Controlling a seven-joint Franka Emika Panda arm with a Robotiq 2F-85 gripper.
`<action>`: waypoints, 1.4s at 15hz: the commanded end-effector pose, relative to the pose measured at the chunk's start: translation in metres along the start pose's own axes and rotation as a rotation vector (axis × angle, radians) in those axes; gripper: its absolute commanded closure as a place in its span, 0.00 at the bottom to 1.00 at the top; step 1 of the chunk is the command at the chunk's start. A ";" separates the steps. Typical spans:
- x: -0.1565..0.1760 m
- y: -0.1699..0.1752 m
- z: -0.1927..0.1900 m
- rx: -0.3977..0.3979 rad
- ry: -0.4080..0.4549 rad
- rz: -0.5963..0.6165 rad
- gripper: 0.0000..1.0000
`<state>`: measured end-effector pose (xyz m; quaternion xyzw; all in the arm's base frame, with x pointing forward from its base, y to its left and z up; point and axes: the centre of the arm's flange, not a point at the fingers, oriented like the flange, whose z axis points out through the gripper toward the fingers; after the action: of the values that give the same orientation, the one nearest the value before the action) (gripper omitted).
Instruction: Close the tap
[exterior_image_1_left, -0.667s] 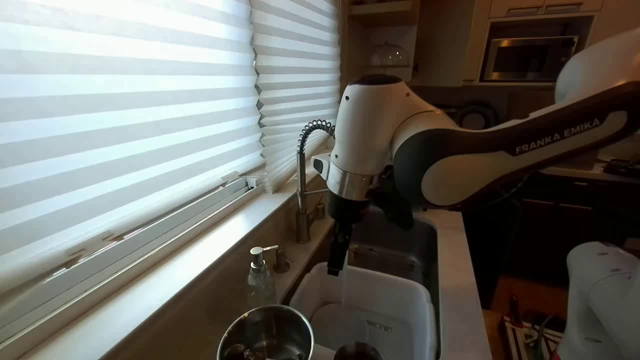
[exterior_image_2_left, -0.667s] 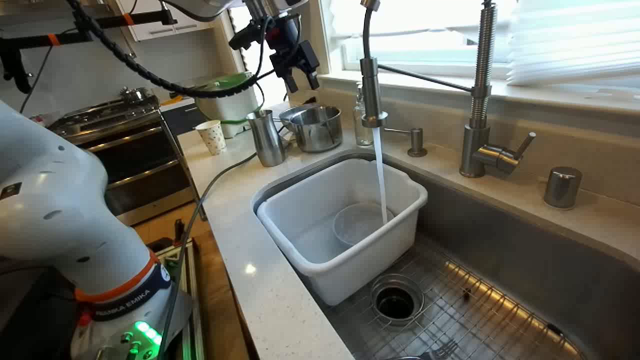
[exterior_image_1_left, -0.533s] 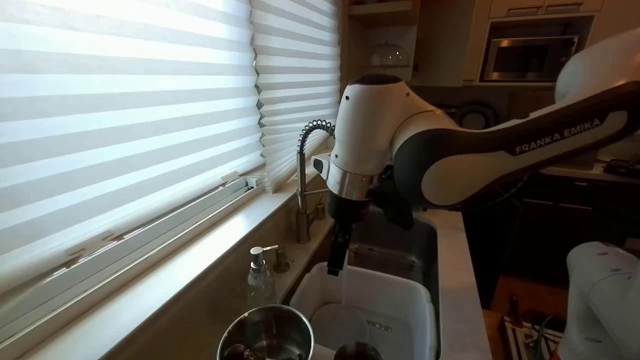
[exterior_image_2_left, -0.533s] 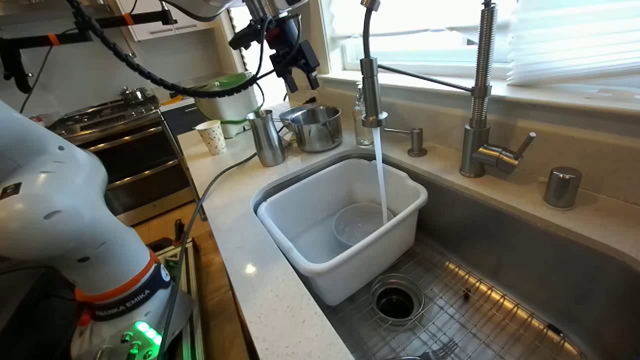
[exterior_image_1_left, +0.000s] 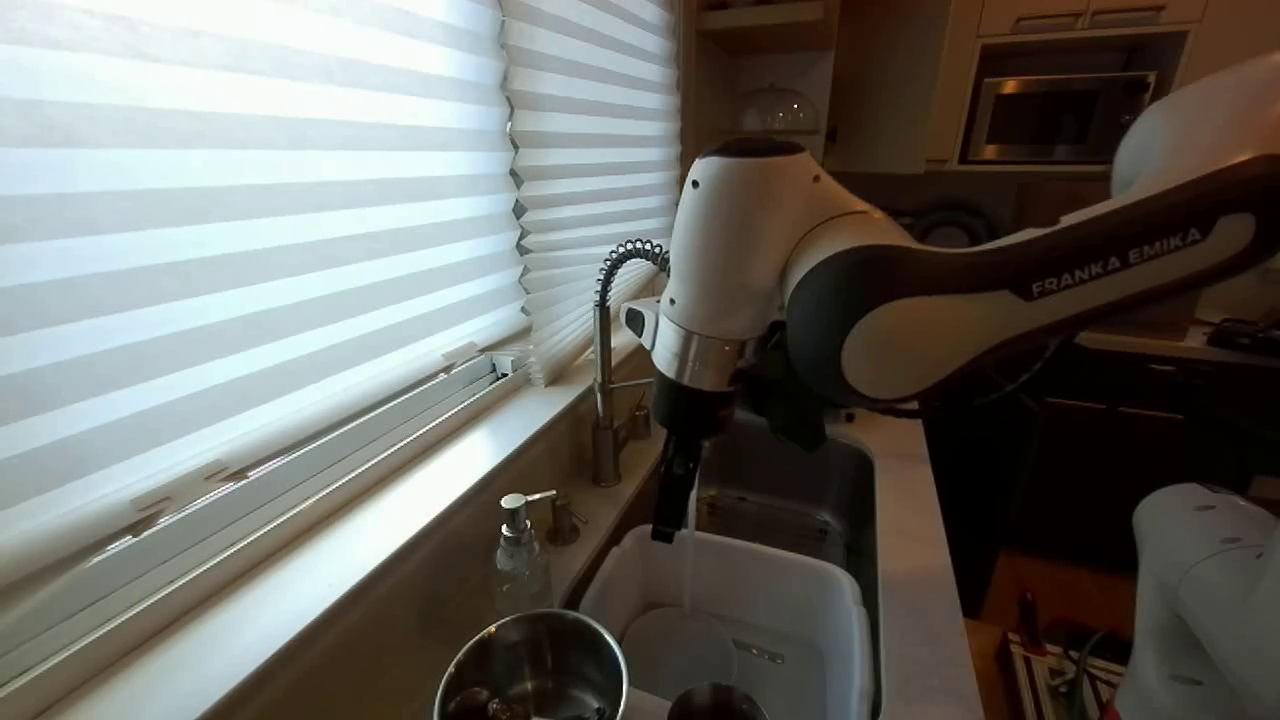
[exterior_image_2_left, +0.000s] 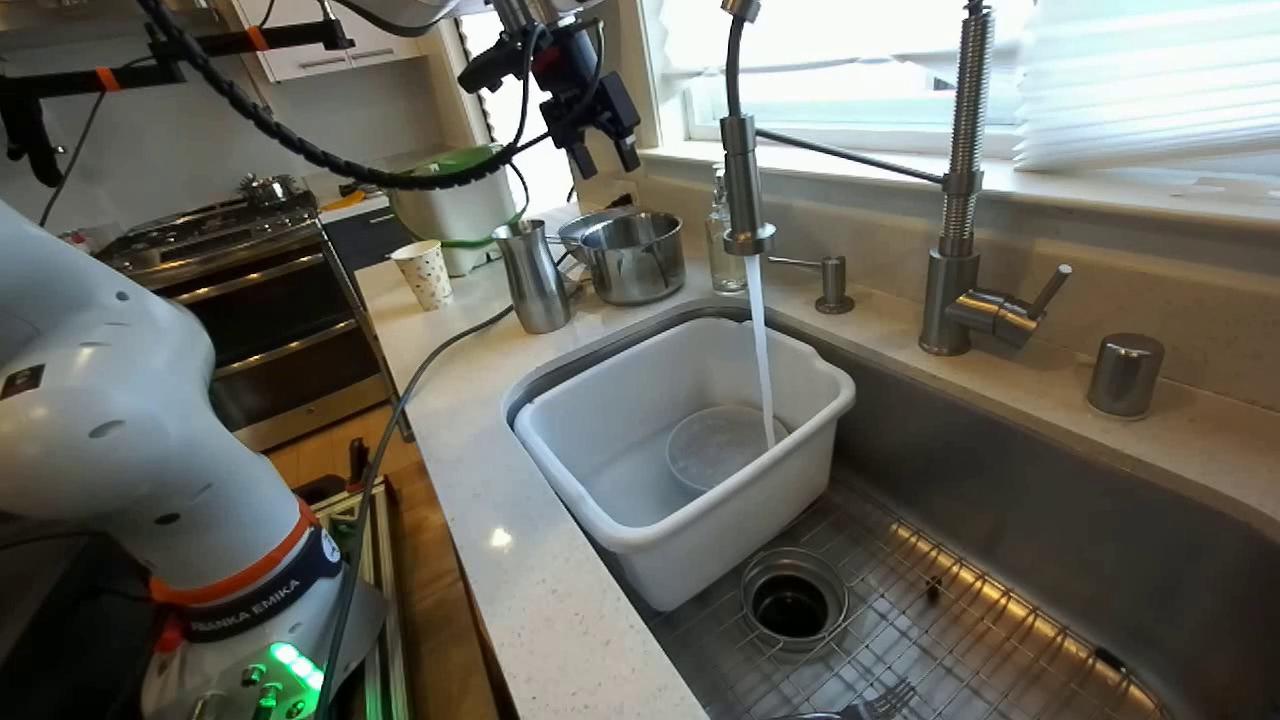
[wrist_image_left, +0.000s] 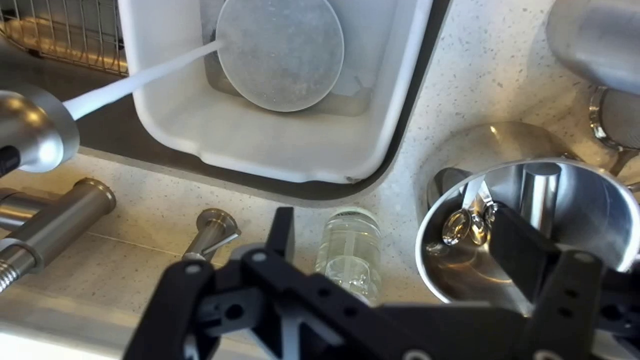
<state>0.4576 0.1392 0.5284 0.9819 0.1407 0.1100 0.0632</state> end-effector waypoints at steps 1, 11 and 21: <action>0.007 0.022 -0.024 -0.001 -0.012 -0.006 0.00; -0.045 0.089 -0.066 0.022 -0.167 0.036 0.00; -0.111 0.168 -0.068 0.122 -0.061 -0.005 0.00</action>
<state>0.4026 -0.0258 0.6139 0.9878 0.1414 0.0578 0.0313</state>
